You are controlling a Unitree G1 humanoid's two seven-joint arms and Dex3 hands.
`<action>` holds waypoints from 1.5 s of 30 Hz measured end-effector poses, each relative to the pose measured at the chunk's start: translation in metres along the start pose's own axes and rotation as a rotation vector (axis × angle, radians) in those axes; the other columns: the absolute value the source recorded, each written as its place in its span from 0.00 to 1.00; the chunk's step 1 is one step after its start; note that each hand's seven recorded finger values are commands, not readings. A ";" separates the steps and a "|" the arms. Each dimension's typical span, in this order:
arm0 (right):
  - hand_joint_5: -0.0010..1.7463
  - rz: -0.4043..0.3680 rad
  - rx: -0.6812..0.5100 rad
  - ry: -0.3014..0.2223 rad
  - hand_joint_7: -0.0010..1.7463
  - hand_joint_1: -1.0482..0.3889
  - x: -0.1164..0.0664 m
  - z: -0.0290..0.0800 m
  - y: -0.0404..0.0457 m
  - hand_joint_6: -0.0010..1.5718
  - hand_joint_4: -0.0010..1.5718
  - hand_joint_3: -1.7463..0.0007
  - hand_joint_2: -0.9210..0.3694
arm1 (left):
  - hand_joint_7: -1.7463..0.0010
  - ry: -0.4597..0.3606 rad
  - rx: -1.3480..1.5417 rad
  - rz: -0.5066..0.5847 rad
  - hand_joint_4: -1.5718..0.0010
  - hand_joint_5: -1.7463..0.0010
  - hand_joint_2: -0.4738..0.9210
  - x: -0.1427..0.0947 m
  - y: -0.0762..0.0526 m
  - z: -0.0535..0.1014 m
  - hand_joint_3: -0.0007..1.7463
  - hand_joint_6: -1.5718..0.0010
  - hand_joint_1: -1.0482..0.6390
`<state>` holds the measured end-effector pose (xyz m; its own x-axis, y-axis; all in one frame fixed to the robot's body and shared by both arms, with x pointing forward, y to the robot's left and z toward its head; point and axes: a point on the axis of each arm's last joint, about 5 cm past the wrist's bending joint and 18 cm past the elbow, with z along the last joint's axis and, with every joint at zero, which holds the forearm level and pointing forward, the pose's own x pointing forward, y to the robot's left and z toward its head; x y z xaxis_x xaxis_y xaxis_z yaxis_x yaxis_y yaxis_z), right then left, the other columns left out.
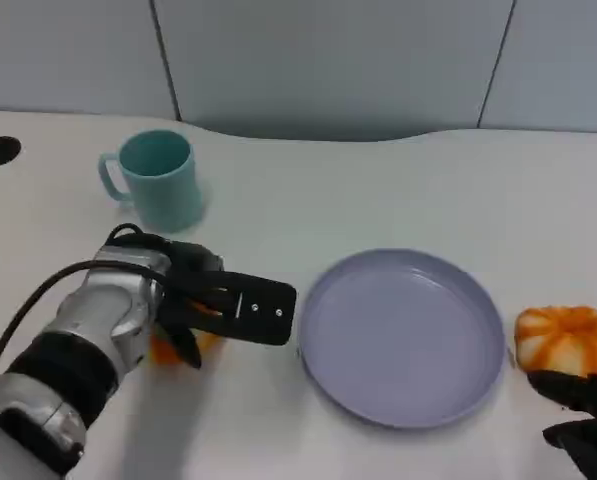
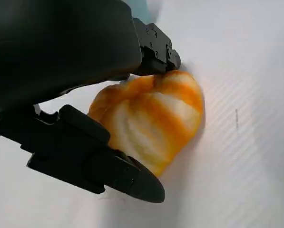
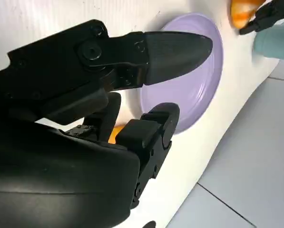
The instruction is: Grasp the bread from the table and place it into the plate.
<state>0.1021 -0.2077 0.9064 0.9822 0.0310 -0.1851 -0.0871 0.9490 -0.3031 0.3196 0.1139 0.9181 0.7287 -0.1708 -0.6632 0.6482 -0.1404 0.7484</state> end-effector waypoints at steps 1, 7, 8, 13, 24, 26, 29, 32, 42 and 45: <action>0.42 0.000 0.000 0.001 0.00 0.44 0.000 0.000 -0.0002 0.43 0.27 0.75 0.00 | 1.00 0.003 0.004 -0.005 0.99 0.91 0.90 0.000 0.001 -0.001 0.01 0.86 0.28; 0.42 -0.001 0.001 0.002 0.00 0.44 -0.001 0.000 -0.0005 0.43 0.28 0.75 0.00 | 1.00 0.007 0.022 -0.003 0.98 0.92 0.89 -0.001 0.001 -0.005 0.00 0.85 0.22; 0.42 -0.001 0.001 0.002 0.00 0.44 -0.001 0.000 -0.0005 0.43 0.28 0.75 0.00 | 1.00 0.007 0.023 0.002 0.97 0.92 0.89 -0.001 0.001 -0.005 0.00 0.85 0.21; 0.42 -0.001 0.000 0.000 0.00 0.45 -0.001 0.000 -0.0006 0.43 0.28 0.75 0.00 | 0.99 0.009 0.033 0.019 0.95 0.92 0.90 0.000 -0.001 -0.006 0.00 0.83 0.22; 0.42 -0.003 -0.001 0.001 0.00 0.44 -0.002 0.000 -0.0009 0.43 0.29 0.75 0.00 | 0.95 0.008 0.033 0.045 0.84 0.87 0.90 0.003 -0.005 -0.011 0.00 0.69 0.32; 0.42 -0.003 -0.001 0.001 0.00 0.44 -0.002 0.000 -0.0011 0.43 0.29 0.75 0.00 | 0.93 0.008 0.034 0.049 0.83 0.81 0.90 0.004 -0.005 -0.012 0.00 0.66 0.35; 0.41 -0.004 -0.001 0.001 0.00 0.44 -0.002 0.000 -0.0011 0.43 0.29 0.75 0.00 | 0.52 -0.004 0.023 0.068 0.93 0.48 0.89 0.005 -0.006 -0.015 0.00 0.80 0.40; 0.41 -0.004 -0.001 0.003 0.00 0.45 -0.003 0.000 -0.0012 0.43 0.28 0.75 0.00 | 0.35 -0.017 -0.019 0.083 0.93 0.30 0.92 0.005 -0.007 -0.019 0.00 0.85 0.42; 0.42 -0.008 0.009 0.008 0.00 0.45 -0.006 -0.001 -0.0018 0.44 0.29 0.75 0.00 | 0.00 -0.009 -0.221 0.052 0.61 0.05 0.85 0.008 -0.007 -0.034 0.00 0.78 0.48; 0.42 -0.010 0.008 0.006 0.01 0.45 -0.006 -0.001 -0.0020 0.44 0.29 0.75 0.00 | 0.00 -0.013 -0.281 0.051 0.57 0.06 0.83 0.008 -0.007 -0.037 0.00 0.72 0.47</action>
<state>0.0960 -0.2100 0.9077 0.9820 0.0200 -0.1877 -0.0762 0.9518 -0.2971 0.3288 0.1500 0.9070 0.7599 -0.1838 -0.6235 0.6483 0.1440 0.7476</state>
